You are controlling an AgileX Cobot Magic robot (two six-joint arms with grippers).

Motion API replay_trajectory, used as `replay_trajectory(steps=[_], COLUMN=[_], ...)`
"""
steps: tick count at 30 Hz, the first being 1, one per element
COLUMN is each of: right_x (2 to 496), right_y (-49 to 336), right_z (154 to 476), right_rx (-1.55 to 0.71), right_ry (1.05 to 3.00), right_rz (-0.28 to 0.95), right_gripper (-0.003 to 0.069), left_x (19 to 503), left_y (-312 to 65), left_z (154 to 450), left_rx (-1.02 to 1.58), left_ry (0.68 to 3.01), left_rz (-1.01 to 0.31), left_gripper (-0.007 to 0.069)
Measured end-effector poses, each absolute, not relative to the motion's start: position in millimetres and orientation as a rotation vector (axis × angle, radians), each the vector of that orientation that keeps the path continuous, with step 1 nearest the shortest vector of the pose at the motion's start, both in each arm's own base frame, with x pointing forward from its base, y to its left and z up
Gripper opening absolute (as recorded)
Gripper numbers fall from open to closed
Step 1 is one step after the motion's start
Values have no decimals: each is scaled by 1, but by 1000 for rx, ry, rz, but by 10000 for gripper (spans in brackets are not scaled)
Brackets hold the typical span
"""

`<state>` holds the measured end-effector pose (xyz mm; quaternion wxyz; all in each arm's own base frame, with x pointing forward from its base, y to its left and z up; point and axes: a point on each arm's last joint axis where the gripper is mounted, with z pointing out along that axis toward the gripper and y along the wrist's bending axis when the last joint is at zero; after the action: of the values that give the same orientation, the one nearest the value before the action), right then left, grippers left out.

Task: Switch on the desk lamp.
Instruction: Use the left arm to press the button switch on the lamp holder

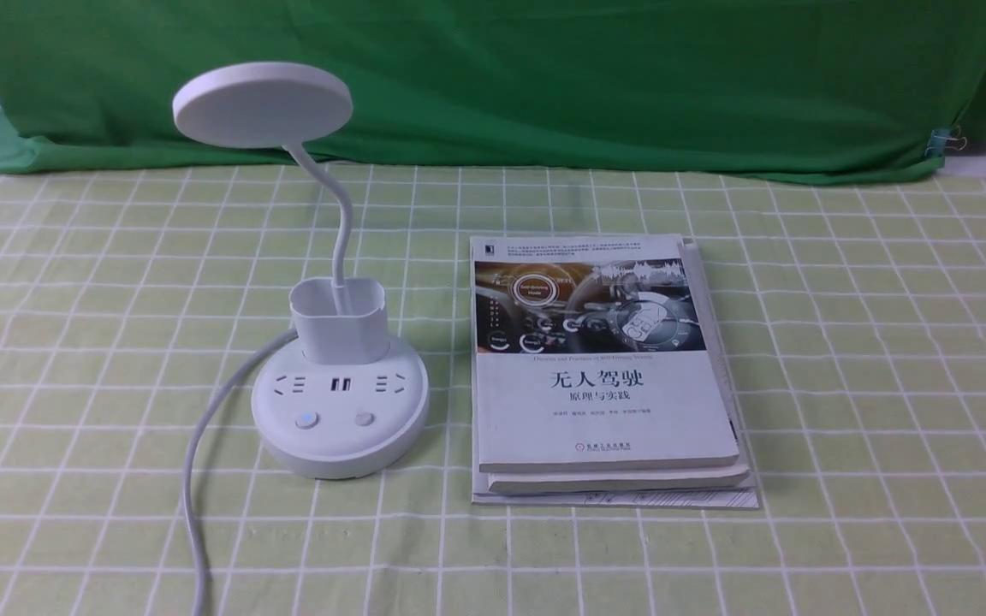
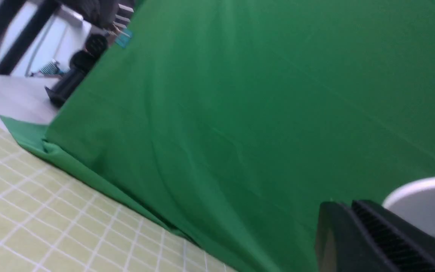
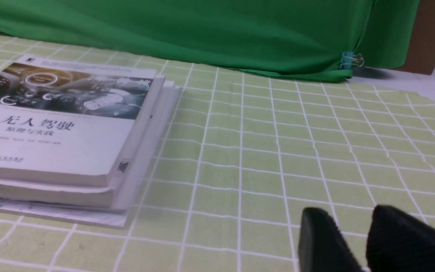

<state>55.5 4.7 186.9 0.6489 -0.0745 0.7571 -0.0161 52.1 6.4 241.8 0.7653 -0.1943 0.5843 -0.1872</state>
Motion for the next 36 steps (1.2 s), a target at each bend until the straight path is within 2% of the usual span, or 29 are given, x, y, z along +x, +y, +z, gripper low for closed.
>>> replay_trajectory(steps=[1,2,3,6,9,12,17,21,29,36], right_x=[55,55,55,55,55,55,55,55,55,55], right_y=[5,5,5,5,5,5,5,5,5,5], right_z=[187,187,187,187,187,187,187,187,187,187], right_rx=[-169,-169,-169,-169,-169,-169,-169,-169,-169,-169], right_ry=[1721,1721,1721,1721,1721,1721,1721,1721,1721,1721], right_rz=[-37,-37,-37,-37,-37,-37,-37,-37,-37,-37], right_gripper=[244,244,244,244,244,244,244,244,244,244], left_x=[54,53,56,75,97,127,162,183,211,229], left_y=[1,1,-2,-5,-9,-23,-56,-85,-108,-101], left_z=[259,266,285,317,326,323,302,286,272,255], left_rx=[-343,-320,-250,-103,1,154,456,611,567,413], left_ry=[1373,1369,1467,1783,2043,2211,2295,2267,2182,2122], left_rz=[-373,-355,-298,-168,-146,-207,-167,-174,-242,-264], left_gripper=[19,19,19,19,19,19,19,19,19,19])
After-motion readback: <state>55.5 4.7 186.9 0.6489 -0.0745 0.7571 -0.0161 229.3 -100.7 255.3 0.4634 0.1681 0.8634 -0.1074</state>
